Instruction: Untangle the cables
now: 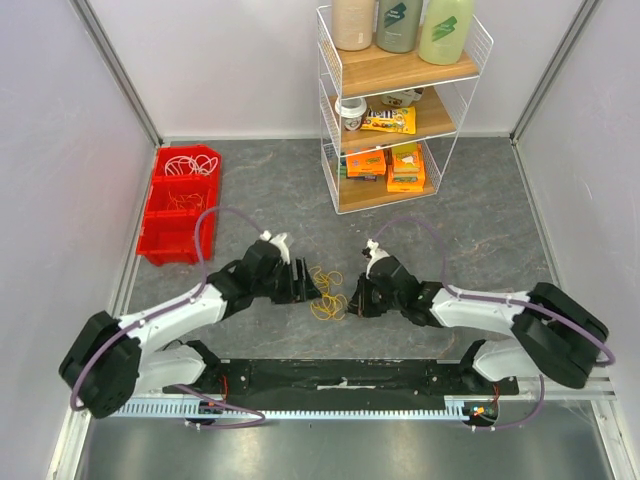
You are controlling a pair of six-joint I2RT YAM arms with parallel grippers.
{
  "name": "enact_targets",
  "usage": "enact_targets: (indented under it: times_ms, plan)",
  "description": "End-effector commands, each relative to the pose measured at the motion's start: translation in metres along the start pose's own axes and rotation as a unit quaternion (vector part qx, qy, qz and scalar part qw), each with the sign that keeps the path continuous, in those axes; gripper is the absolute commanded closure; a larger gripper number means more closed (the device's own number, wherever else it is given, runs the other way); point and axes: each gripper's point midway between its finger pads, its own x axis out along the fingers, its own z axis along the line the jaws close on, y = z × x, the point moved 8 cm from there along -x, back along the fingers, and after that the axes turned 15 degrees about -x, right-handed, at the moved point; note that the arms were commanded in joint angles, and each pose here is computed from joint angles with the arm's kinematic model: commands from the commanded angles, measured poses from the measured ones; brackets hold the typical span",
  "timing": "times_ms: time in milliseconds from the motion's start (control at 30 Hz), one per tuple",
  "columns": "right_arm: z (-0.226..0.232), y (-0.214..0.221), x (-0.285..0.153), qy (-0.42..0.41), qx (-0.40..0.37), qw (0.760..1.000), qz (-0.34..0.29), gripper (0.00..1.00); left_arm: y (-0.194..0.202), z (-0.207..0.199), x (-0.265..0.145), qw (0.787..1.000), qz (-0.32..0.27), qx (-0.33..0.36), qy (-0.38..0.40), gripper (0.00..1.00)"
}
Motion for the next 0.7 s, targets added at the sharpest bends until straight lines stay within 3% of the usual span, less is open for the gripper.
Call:
enact_targets:
  times_ms: [0,100,233,400,500,567,600,667]
  plan:
    - [0.000,-0.008,-0.021,0.027,-0.018,0.999,-0.034,1.00,-0.035,-0.029,0.005,0.997,-0.026,0.064,-0.026,0.27]
    - [-0.003,-0.007,-0.035,0.038,-0.021,0.998,-0.043,1.00,-0.049,-0.032,0.021,0.995,-0.006,0.077,-0.069,0.27]
    - [-0.001,-0.009,-0.050,0.038,-0.024,0.997,-0.061,1.00,-0.063,-0.037,0.049,0.992,0.015,0.071,-0.101,0.34]
    - [-0.002,-0.008,-0.058,0.048,-0.027,0.996,-0.064,1.00,-0.071,-0.024,0.075,0.987,-0.001,0.047,-0.155,0.43]
    - [-0.004,-0.009,-0.065,0.060,-0.027,0.995,-0.073,1.00,-0.071,-0.015,0.083,0.983,0.000,0.047,-0.175,0.59]
    - [-0.006,-0.014,-0.074,0.080,-0.030,0.992,-0.090,1.00,-0.072,-0.013,0.082,0.980,-0.006,0.052,-0.192,0.88]
    - [-0.009,-0.016,-0.082,0.102,-0.033,0.989,-0.099,1.00,-0.076,-0.013,0.076,0.977,-0.022,0.051,-0.204,0.98]
    - [-0.015,-0.024,-0.100,0.152,-0.033,0.980,-0.127,1.00,-0.081,-0.021,0.058,0.977,-0.057,0.058,-0.199,0.98]
